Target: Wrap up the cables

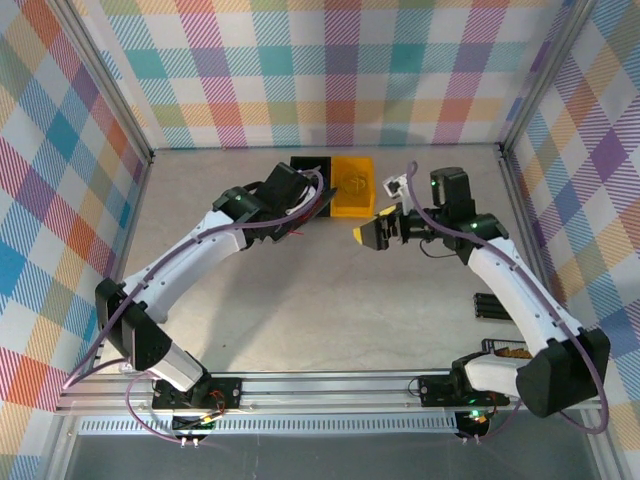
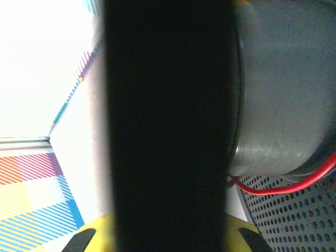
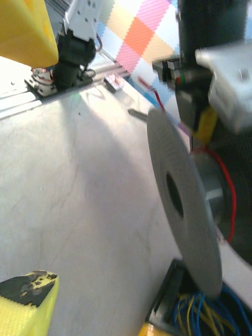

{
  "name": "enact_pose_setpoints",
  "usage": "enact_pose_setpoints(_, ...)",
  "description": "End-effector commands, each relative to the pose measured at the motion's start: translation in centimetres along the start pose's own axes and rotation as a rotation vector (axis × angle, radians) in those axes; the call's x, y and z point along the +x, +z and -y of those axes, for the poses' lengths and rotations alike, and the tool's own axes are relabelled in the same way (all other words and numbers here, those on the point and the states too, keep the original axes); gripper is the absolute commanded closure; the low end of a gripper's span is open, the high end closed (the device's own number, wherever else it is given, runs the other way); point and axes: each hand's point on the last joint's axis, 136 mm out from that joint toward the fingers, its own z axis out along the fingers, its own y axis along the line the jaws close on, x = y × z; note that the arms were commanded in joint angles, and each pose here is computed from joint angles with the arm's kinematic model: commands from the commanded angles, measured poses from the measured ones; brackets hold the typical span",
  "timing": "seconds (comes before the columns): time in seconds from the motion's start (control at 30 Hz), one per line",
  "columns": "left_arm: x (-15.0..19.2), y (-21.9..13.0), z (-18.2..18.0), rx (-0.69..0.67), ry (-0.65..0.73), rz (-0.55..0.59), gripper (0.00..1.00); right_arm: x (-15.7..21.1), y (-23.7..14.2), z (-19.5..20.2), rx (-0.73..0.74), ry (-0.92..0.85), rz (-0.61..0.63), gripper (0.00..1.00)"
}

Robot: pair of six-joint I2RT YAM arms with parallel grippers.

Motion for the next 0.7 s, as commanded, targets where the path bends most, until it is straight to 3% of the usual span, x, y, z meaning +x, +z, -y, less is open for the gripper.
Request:
enact_pose_setpoints(0.0, 0.7, -0.7, 0.5, 0.071, -0.077, -0.058, 1.00, -0.9, 0.2, -1.9, 0.035, -0.036, 0.042, 0.01)
enact_pose_setpoints(0.23, 0.0, -0.8, 2.0, 0.173, -0.101, -0.121, 1.00, -2.3, 1.8, -5.6, -0.013, -0.128, -0.003, 0.01)
enact_pose_setpoints(0.3, -0.2, -0.9, 2.2, 0.190, -0.107, -0.135, 1.00, -2.6, 2.5, -6.0, -0.019, -0.120, -0.023, 0.08)
enact_pose_setpoints(0.37, -0.4, -0.9, 2.6, 0.214, -0.113, -0.150, 1.00, -2.8, 3.3, -6.0, 0.014, -0.130, -0.037, 0.23)
enact_pose_setpoints(0.43, -0.4, -0.9, 3.0, 0.240, -0.115, -0.165, 1.00, -2.9, 4.0, -6.0, 0.038, -0.148, -0.056, 0.29)
enact_pose_setpoints(0.67, -0.9, -0.7, 3.9, 0.291, -0.116, -0.195, 1.00, -2.6, 6.6, -5.4, 0.076, -0.185, -0.109, 0.30)
